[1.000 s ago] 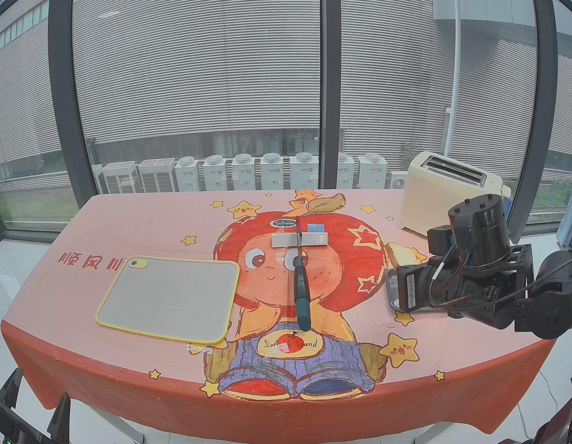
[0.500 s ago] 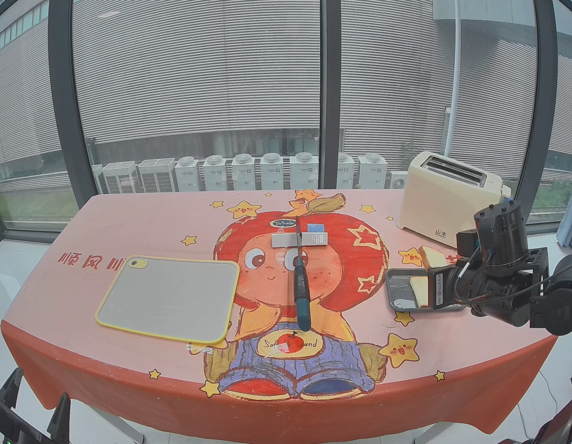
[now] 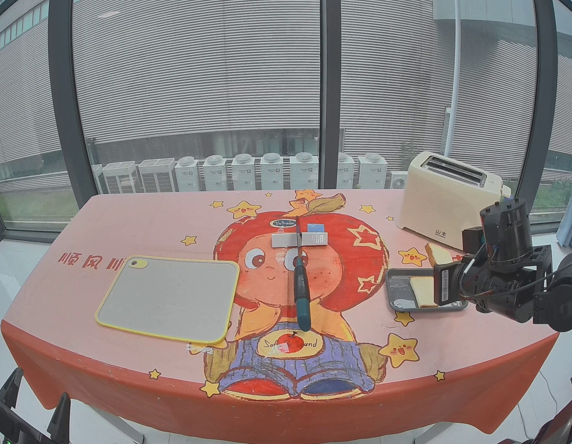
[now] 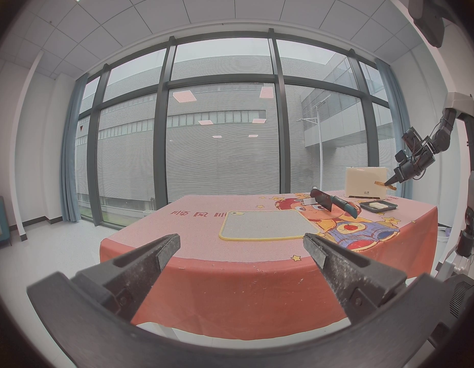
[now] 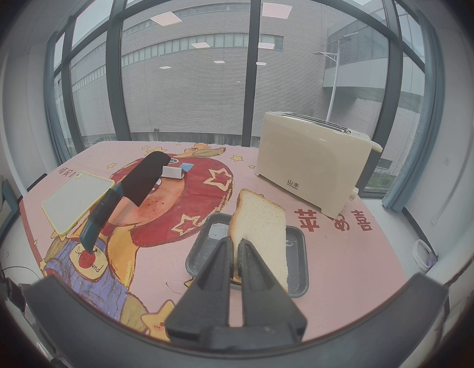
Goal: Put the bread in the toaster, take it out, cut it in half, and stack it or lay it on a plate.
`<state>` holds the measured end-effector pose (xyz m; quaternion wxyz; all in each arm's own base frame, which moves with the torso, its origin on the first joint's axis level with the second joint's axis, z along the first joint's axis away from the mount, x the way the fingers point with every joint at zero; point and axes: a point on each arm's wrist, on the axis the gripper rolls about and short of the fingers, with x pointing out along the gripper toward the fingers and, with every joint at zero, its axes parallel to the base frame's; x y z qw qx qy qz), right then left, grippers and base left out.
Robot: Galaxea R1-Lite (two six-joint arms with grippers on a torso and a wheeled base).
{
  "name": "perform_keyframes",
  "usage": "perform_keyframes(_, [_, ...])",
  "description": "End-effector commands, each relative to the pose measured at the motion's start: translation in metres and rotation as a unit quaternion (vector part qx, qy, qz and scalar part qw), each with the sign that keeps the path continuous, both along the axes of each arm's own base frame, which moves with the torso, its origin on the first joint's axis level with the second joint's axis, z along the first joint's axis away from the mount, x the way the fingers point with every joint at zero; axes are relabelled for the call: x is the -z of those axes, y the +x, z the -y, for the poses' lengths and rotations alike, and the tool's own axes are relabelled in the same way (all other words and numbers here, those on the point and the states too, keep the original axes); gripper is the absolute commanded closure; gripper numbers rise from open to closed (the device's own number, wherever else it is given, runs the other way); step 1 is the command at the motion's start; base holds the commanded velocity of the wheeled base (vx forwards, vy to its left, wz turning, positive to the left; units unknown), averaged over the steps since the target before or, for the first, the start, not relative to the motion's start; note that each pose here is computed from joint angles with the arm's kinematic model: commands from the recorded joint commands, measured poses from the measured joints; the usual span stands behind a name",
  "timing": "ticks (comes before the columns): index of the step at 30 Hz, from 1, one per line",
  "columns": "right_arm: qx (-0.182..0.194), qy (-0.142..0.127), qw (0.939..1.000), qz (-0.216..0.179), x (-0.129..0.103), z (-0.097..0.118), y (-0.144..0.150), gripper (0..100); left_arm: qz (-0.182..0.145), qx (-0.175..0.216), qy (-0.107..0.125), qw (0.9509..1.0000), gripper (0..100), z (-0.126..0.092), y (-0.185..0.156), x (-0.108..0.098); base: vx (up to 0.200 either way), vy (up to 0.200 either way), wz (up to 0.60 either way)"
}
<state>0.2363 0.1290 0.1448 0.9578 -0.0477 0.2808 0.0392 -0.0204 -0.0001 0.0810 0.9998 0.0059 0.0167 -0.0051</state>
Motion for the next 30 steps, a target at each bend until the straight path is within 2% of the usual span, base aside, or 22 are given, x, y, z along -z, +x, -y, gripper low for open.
perform_keyframes(1, [0.002,-0.004,1.0000,-0.006,0.004,-0.001,0.003,100,-0.010,0.000,0.000,0.9999,0,0.000,0.001,0.005,0.000,0.000,0.00])
perform_keyframes(30, [0.012,-0.032,0.9980,-0.053,0.039,-0.008,0.029,100,-0.010,0.000,-0.001,0.9999,0,0.000,0.001,0.005,0.000,0.000,0.00])
